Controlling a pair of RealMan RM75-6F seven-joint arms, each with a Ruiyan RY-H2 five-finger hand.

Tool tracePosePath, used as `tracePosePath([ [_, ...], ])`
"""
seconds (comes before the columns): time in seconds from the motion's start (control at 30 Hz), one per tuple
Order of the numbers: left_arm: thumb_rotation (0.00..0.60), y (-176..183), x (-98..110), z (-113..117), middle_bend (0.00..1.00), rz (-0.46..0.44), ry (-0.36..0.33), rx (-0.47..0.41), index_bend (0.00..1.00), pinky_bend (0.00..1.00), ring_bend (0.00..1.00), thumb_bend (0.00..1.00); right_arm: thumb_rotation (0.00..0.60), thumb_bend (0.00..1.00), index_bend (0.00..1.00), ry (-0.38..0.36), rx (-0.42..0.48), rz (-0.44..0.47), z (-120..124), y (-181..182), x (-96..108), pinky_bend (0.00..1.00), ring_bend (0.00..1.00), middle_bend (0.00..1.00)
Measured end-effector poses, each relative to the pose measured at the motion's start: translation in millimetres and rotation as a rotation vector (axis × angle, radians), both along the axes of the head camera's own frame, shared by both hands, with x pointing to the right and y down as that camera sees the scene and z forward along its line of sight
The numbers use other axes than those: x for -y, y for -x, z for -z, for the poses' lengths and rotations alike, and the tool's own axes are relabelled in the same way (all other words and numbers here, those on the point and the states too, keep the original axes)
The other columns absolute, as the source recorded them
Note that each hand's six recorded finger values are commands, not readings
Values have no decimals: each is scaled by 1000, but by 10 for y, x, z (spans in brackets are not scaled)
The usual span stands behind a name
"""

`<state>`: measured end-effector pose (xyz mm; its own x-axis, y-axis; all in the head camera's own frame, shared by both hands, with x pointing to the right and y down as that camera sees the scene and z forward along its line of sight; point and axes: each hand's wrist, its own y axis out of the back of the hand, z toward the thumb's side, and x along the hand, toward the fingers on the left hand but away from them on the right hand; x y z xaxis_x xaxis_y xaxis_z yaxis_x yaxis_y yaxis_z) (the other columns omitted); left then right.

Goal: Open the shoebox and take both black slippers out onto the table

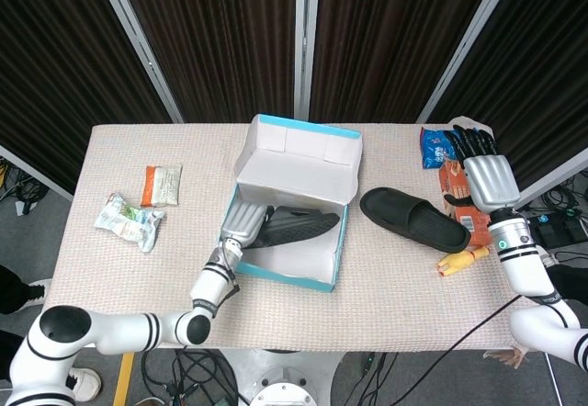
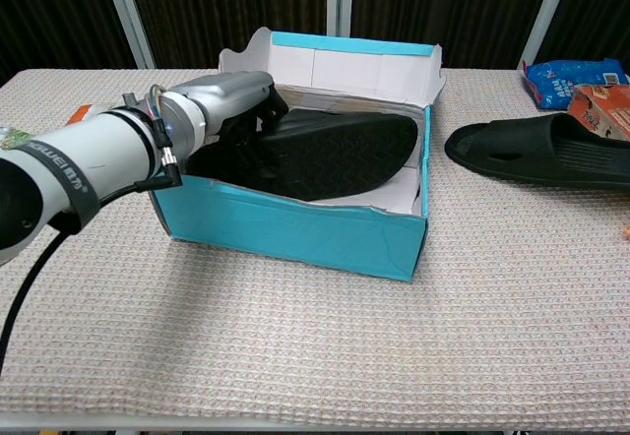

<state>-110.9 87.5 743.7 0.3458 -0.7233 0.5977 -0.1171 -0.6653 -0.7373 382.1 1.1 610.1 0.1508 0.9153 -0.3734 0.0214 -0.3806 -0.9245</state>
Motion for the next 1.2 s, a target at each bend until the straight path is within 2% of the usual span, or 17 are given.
tracePosePath([
  [0.17, 600, 7, 1, 2, 726, 24, 26, -78, 700, 818, 679, 399, 600, 0, 0, -4, -1, -2, 14, 3, 6, 0, 0, 0],
  [0.33, 600, 67, 44, 67, 741, 65, 33, -168, 711, 824, 690, 409, 600, 0, 0, -3, 1, -2, 22, 14, -3, 0, 0, 0],
  [0.53, 600, 205, 123, 222, 740, 155, 44, -311, 707, 825, 690, 406, 600, 0, 0, -7, 8, 0, 50, 32, -4, 0, 0, 0],
  [0.63, 600, 332, 202, 427, 735, 197, 16, -393, 702, 825, 688, 400, 600, 0, 0, -11, 16, 2, 75, 42, -3, 0, 0, 0],
  [0.77, 600, 684, 361, 802, 719, 255, -104, -455, 696, 824, 678, 397, 600, 0, 0, -14, 29, 5, 100, 50, -23, 0, 0, 0],
  [0.87, 600, 1151, 454, 1024, 699, 320, -212, -427, 685, 820, 656, 398, 600, 0, 0, -17, 35, 9, 119, 35, -63, 0, 0, 0],
  [0.97, 600, 1593, 477, 1072, 681, 365, -271, -324, 679, 799, 633, 400, 600, 0, 0, -18, 47, 10, 134, 17, -110, 0, 0, 0],
  [1.07, 600, 1886, 474, 955, 668, 414, -274, -220, 669, 768, 615, 401, 600, 0, 0, -20, 63, 12, 142, -1, -169, 0, 0, 0],
  [1.2, 600, 2224, 407, 729, 647, 477, -241, -81, 647, 715, 594, 397, 600, 0, 0, -21, 78, 19, 154, -11, -250, 0, 0, 0],
])
